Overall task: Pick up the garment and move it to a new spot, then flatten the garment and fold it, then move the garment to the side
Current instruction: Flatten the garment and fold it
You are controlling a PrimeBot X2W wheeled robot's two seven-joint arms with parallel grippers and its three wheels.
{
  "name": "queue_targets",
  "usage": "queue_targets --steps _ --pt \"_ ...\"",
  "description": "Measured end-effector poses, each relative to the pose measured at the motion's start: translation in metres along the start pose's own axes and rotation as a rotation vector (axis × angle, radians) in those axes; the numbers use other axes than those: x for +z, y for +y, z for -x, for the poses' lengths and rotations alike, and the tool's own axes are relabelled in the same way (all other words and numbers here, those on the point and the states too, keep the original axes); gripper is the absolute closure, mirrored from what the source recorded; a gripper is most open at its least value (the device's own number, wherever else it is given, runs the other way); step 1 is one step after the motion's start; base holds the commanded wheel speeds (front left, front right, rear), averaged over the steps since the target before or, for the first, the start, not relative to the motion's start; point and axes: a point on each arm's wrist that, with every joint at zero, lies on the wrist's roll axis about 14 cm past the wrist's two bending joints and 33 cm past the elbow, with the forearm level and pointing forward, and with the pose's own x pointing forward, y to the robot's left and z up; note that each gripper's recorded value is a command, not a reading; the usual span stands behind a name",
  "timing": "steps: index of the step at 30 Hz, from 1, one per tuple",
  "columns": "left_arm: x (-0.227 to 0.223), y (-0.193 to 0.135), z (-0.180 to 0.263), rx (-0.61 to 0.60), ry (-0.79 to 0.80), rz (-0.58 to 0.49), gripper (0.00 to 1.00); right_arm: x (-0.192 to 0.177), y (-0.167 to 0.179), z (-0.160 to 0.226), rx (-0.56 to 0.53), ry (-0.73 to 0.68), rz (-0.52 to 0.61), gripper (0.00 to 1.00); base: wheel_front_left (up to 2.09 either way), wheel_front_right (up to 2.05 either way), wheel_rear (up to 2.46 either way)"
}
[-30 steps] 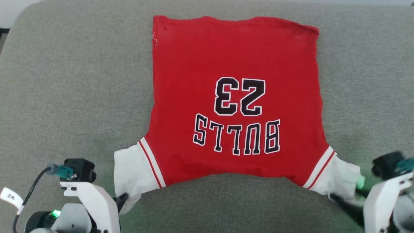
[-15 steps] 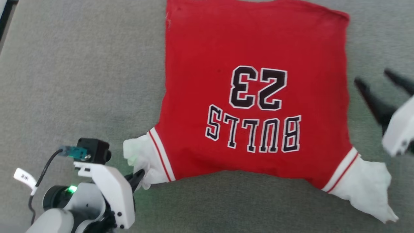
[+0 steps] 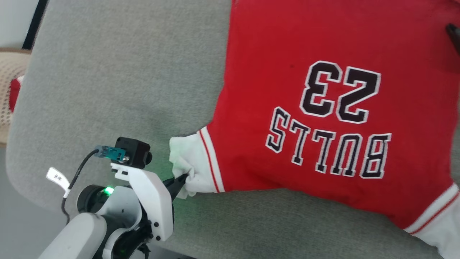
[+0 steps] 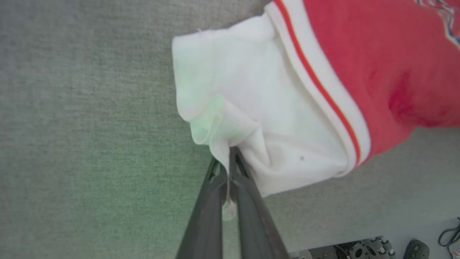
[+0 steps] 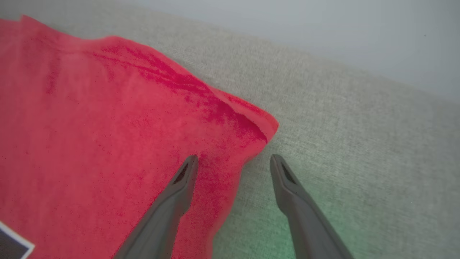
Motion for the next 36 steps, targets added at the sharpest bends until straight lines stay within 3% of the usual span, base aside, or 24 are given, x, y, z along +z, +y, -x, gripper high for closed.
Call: queue_targets --steps 9,10,11,12,13,23,36 --pt "-0.006 0.011 -0.004 0.024 0.015 0.034 1.0 -0.024 0.007 -0.045 0.013 0.265 -0.075 0.0 0.0 0.0 0.0" --pt "-0.006 0.012 -0.004 0.025 0.016 0.037 1.0 -0.027 0.009 -0.045 0.014 0.308 -0.072 0.25 0.0 0.0 0.0" --pt "-0.006 0.012 -0.005 0.025 0.017 0.037 1.0 -0.028 0.01 -0.045 0.016 0.339 -0.071 0.25 0.0 0.0 0.0" --pt "-0.005 0.012 -0.005 0.023 0.015 0.036 1.0 -0.027 0.01 -0.045 0.012 0.356 -0.064 0.7 0.0 0.0 0.0" --pt "-0.004 0.012 -0.006 0.021 0.012 0.037 1.0 -0.028 0.009 -0.044 0.006 0.368 -0.052 1.0 0.0 0.0 0.0" --pt "0.012 0.013 -0.009 0.014 -0.024 0.014 1.0 -0.03 0.001 -0.009 -0.004 0.359 0.024 1.0 0.0 0.0 0.0" --pt "0.049 -0.003 -0.017 -0.025 -0.068 -0.086 1.0 -0.07 -0.007 0.094 0.056 0.312 0.006 1.0 0.0 0.0 0.0"
